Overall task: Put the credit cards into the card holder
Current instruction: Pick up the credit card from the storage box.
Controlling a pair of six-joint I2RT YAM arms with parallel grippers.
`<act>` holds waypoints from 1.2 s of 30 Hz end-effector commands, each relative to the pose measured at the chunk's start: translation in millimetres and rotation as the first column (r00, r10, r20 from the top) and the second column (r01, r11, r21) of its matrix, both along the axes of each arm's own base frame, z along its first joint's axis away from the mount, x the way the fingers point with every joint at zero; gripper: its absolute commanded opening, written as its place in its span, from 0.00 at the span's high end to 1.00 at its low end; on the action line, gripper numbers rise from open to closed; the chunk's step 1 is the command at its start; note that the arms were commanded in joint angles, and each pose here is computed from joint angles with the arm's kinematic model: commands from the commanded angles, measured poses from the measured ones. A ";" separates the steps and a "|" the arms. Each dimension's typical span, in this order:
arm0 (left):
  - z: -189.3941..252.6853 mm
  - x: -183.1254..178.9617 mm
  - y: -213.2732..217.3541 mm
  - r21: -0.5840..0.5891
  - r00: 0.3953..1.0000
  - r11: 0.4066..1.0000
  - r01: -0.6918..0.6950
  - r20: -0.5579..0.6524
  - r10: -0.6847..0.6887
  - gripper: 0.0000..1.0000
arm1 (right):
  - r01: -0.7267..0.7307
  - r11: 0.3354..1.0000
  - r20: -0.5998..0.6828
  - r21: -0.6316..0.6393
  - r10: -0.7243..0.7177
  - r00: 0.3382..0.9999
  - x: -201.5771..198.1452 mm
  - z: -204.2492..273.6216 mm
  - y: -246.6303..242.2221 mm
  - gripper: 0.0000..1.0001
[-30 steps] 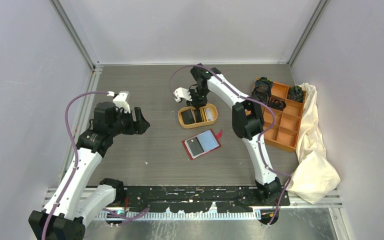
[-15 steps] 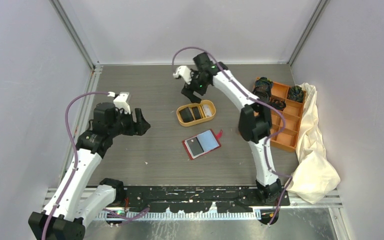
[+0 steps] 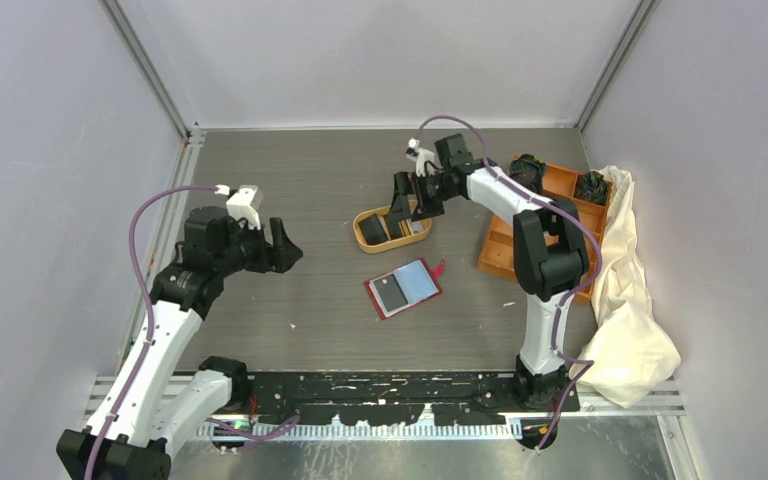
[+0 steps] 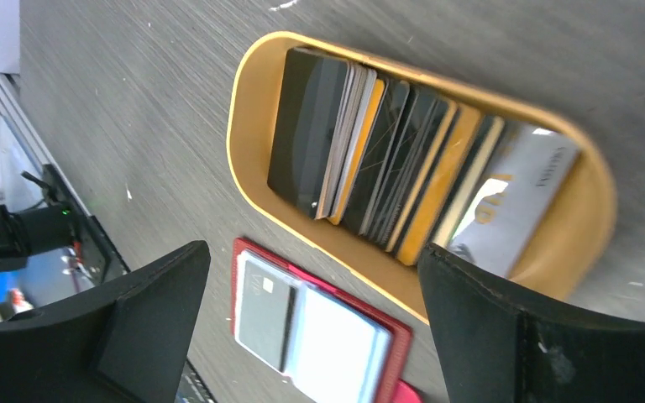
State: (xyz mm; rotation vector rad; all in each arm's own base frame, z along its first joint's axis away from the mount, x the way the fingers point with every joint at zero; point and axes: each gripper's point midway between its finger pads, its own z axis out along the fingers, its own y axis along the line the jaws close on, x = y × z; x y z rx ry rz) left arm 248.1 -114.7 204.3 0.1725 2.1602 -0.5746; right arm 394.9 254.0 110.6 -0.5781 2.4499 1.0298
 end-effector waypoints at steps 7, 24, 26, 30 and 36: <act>8.1 3.8 -2.0 -0.028 1.000 1.000 0.006 0.029 -0.005 0.27 | 0.172 0.984 0.021 -0.039 -0.172 0.985 31.3 -11.4 18.2 0.03; 7.4 4.6 -1.2 -0.033 1.000 0.999 0.004 0.023 -0.003 0.27 | 0.230 0.944 0.035 -0.236 -0.229 0.973 33.6 -48.1 18.7 0.10; 7.3 4.6 -1.6 -0.035 1.000 0.999 0.006 0.022 -0.005 0.27 | 0.197 0.964 -0.014 -0.177 -0.203 0.979 27.2 -45.0 29.9 0.11; 6.7 4.5 -1.3 -0.033 1.000 0.999 0.005 0.020 -0.004 0.28 | 0.159 0.986 -0.085 -0.058 -0.164 0.983 18.9 -31.2 48.6 0.22; 5.9 4.8 -0.8 -0.032 1.000 0.999 0.003 0.018 -0.002 0.28 | 0.162 0.982 -0.163 0.093 -0.145 0.976 15.9 -7.4 58.2 0.35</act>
